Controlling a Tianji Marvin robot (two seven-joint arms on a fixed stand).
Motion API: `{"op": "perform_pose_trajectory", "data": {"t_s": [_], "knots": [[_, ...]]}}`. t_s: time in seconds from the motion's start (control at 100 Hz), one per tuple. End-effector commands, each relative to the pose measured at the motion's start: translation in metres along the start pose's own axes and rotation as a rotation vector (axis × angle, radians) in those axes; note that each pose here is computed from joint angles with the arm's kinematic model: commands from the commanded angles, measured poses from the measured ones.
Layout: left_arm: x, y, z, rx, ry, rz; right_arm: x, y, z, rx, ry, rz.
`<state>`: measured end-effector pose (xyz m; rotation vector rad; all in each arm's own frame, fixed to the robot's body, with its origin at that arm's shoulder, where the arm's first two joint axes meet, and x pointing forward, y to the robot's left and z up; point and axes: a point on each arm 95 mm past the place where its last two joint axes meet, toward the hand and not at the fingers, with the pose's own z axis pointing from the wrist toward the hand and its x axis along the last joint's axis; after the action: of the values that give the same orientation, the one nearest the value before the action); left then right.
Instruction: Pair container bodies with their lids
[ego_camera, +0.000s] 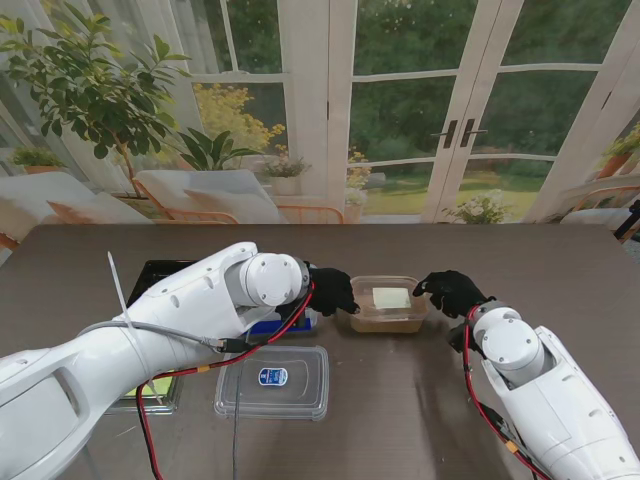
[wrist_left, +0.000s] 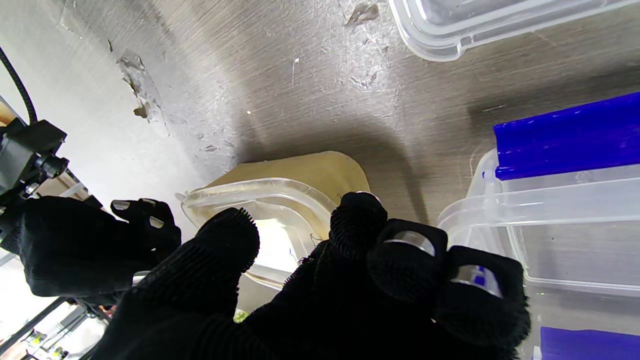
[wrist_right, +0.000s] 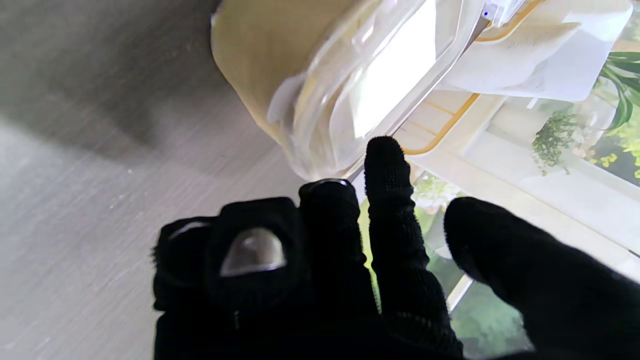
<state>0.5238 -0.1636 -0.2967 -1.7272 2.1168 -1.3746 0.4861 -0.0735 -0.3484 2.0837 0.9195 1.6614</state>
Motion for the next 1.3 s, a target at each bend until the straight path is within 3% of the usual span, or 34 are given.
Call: {"op": "perform_pose_trajectory", "data": {"t_s": [0.0,0.7,1.29], "knots": [[-0.003,0.004,0.0,-0.027,-0.007,-0.008,-0.002,-0.011,-0.004,0.039,0.003,-0.002],[-0.009,0.007,-0.002,-0.04,-0.026,-0.025,-0.013,-0.032,-0.01,0.084,-0.043,0.001],[-0.012,0.01,-0.003,-0.069,-0.046,-0.035,-0.024,-0.041,-0.01,0.075,-0.069,0.024]]}}
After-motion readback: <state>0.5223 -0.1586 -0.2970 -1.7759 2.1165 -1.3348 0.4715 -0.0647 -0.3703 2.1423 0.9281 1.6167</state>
